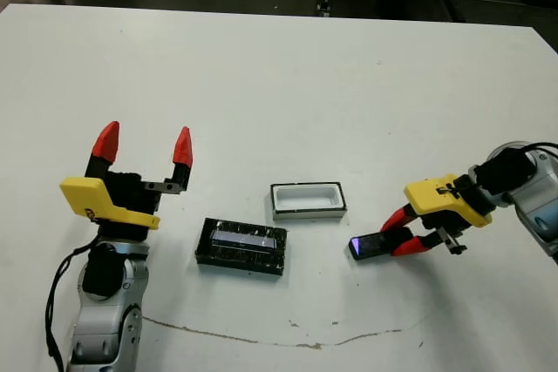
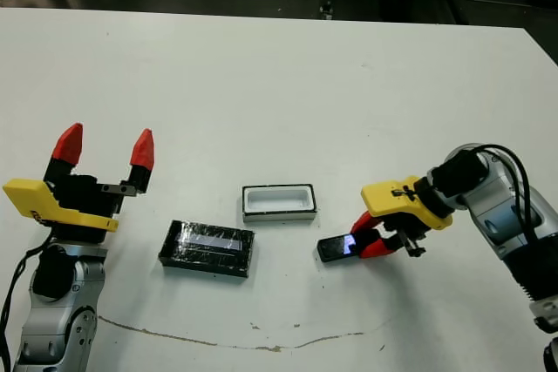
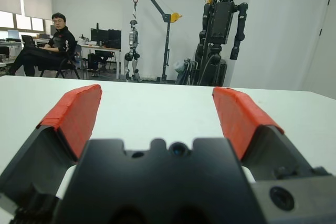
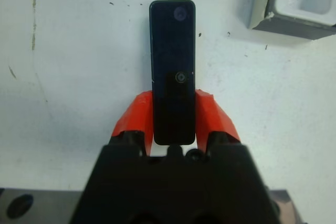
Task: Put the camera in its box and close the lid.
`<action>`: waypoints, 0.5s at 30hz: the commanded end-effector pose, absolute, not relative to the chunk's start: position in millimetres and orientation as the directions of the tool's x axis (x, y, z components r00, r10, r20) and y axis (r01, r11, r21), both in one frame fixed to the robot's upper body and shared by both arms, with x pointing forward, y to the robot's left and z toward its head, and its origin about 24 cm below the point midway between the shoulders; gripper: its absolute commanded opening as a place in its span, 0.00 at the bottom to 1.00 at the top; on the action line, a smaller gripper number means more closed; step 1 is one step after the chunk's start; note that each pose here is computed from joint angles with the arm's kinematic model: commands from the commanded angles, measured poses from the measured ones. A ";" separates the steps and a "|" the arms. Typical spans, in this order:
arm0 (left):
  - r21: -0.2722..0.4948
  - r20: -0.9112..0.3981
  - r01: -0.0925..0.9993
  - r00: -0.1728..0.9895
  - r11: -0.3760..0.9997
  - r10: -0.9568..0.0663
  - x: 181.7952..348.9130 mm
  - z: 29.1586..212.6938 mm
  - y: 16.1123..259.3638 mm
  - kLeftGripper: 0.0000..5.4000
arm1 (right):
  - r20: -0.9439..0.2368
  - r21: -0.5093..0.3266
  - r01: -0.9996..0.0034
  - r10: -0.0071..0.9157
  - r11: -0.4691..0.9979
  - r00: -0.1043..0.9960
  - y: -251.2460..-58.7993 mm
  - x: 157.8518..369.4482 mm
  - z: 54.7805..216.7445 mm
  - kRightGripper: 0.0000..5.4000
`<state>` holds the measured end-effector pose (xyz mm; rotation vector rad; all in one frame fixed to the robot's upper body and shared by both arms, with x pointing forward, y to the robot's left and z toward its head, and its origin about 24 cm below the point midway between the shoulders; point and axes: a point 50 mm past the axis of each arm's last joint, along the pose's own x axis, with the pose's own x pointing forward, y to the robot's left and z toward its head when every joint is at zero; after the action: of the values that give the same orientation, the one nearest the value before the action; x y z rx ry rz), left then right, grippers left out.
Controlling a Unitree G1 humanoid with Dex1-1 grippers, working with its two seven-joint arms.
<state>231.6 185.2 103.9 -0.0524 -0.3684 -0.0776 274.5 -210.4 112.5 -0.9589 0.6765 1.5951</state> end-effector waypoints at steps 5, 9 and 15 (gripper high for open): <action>-0.038 0.349 0.084 0.935 0.996 -0.065 230.6 101.8 185.1 1.00 | -0.818 -0.067 -0.994 0.575 -0.082 0.007 -221.9 278.3 120.5 0.31; -0.044 0.349 0.086 0.935 0.995 -0.065 230.9 101.5 184.6 1.00 | -0.715 -0.020 -0.997 0.696 0.068 0.062 -226.8 289.2 138.0 0.31; -0.036 0.344 0.078 0.937 0.996 -0.061 230.6 101.1 184.8 1.00 | -0.626 0.021 -0.993 0.776 0.119 0.079 -216.3 304.8 175.9 0.31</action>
<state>231.5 183.9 103.8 -0.0555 -0.3668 -0.0822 301.1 -220.9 162.1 -0.4739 0.5797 1.3890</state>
